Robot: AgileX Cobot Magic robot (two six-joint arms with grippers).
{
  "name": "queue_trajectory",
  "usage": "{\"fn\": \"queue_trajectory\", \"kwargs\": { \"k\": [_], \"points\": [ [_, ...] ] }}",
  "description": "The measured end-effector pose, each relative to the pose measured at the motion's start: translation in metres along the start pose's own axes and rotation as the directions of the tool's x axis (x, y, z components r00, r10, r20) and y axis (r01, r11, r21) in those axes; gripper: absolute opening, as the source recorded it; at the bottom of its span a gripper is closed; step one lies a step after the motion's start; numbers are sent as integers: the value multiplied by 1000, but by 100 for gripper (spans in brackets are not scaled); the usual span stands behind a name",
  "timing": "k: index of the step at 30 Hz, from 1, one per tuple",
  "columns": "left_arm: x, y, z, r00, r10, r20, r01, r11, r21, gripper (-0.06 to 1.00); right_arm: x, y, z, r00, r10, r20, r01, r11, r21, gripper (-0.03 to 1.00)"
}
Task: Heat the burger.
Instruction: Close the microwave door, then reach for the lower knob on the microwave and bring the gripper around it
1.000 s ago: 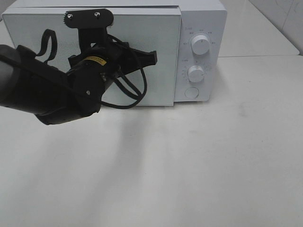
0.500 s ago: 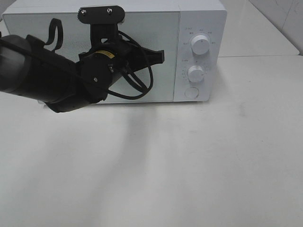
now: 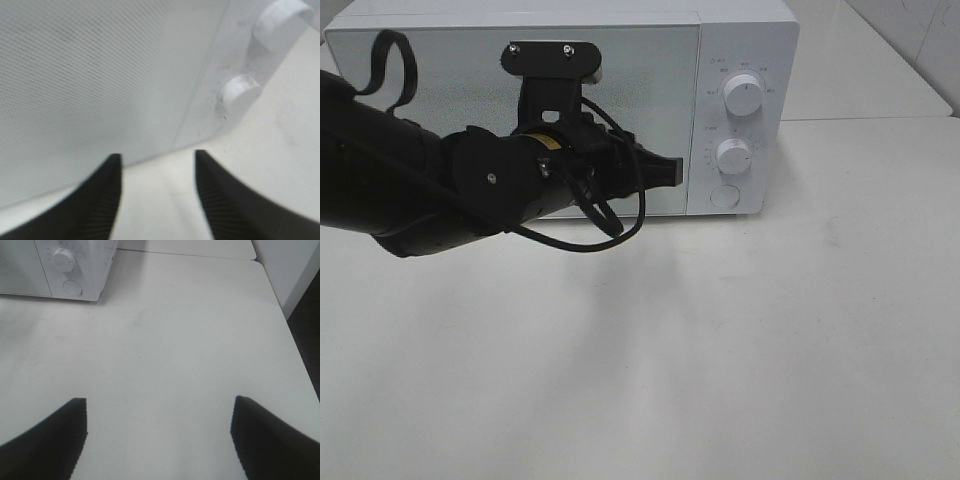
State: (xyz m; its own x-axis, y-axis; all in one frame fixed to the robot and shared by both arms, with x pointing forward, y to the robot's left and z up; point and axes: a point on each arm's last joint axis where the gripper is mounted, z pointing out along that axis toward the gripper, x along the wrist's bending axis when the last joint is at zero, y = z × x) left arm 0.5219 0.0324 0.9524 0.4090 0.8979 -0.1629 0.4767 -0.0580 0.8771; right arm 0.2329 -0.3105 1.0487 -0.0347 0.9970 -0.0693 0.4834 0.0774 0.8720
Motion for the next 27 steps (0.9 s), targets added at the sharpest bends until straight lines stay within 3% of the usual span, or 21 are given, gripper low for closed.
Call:
{"fn": "queue_trajectory", "kwargs": {
  "k": [1, 2, 3, 4, 5, 11, 13, 14, 16, 17, 18, 19, 21, 22, 24, 25, 26, 27],
  "points": [
    [0, 0, 0, 1000, 0, 0, 0, 1000, 0, 50, 0, 0, 0, 1000, 0, 0, 0, 1000, 0, 76],
    [-2, -1, -2, 1000, -4, 17, 3, 1000, 31, 65, 0, 0, 0, 1000, 0, 0, 0, 1000, 0, 76],
    [-2, -1, -2, 1000, -4, 17, 3, 1000, 31, 65, 0, 0, 0, 1000, 0, 0, 0, 1000, 0, 76],
    [-4, -2, -5, 999, -9, 46, 6, 997, 79, 87, 0, 0, 0, 1000, 0, 0, 0, 1000, 0, 76],
    [-7, -6, -6, 998, -13, 68, 4, 992, 126, 94, 0, 0, 0, 1000, 0, 0, 0, 1000, 0, 76],
    [-12, -17, -9, 992, -19, 124, -13, 967, 254, 98, 0, 0, 0, 1000, 0, 0, 0, 1000, 0, 76],
    [-15, -26, -19, 978, -20, 210, -70, 908, 412, 99, 0, 0, 0, 1000, 0, 0, 0, 1000, 0, 76],
    [-15, -26, -19, 978, -20, 210, -70, 908, 412, 99, 0, 0, 0, 1000, 0, 0, 0, 1000, 0, 76],
    [-8, -27, -28, 967, -43, 249, -95, 851, 516, 99, 0, 0, 0, 1000, 0, 0, 0, 1000, 0, 76],
    [-8, -27, -28, 967, -43, 249, -95, 851, 516, 99, 0, 0, 0, 1000, 0, 0, 0, 1000, 0, 76],
    [1, -24, -35, 963, -68, 263, -100, 812, 575, 99, 0, 0, 0, 1000, 0, 0, 0, 1000, 0, 76],
    [1, -24, -35, 963, -68, 263, -100, 812, 575, 99, 0, 0, 0, 1000, 0, 0, 0, 1000, 0, 76],
    [17, -18, -44, 958, -119, 262, -80, 763, 641, 99, 0, 0, 0, 1000, 0, 0, 0, 1000, 0, 76],
    [17, -18, -44, 958, -119, 262, -80, 763, 641, 99, 0, 0, 0, 1000, 0, 0, 0, 1000, 0, 76],
    [38, -7, -54, 955, -176, 237, -36, 726, 686, 99, 0, 0, 0, 1000, 0, 0, 0, 1000, 0, 76],
    [38, -7, -54, 955, -176, 237, -36, 726, 686, 99, 0, 0, 0, 1000, 0, 0, 0, 1000, 0, 76],
    [52, -1, -61, 953, -211, 219, -9, 701, 713, 99, 0, 0, 0, 1000, 0, 0, 0, 1000, 0, 76],
    [52, -1, -61, 953, -211, 219, -9, 701, 713, 99, 0, 0, 0, 1000, 0, 0, 0, 1000, 0, 76]
  ]
}}
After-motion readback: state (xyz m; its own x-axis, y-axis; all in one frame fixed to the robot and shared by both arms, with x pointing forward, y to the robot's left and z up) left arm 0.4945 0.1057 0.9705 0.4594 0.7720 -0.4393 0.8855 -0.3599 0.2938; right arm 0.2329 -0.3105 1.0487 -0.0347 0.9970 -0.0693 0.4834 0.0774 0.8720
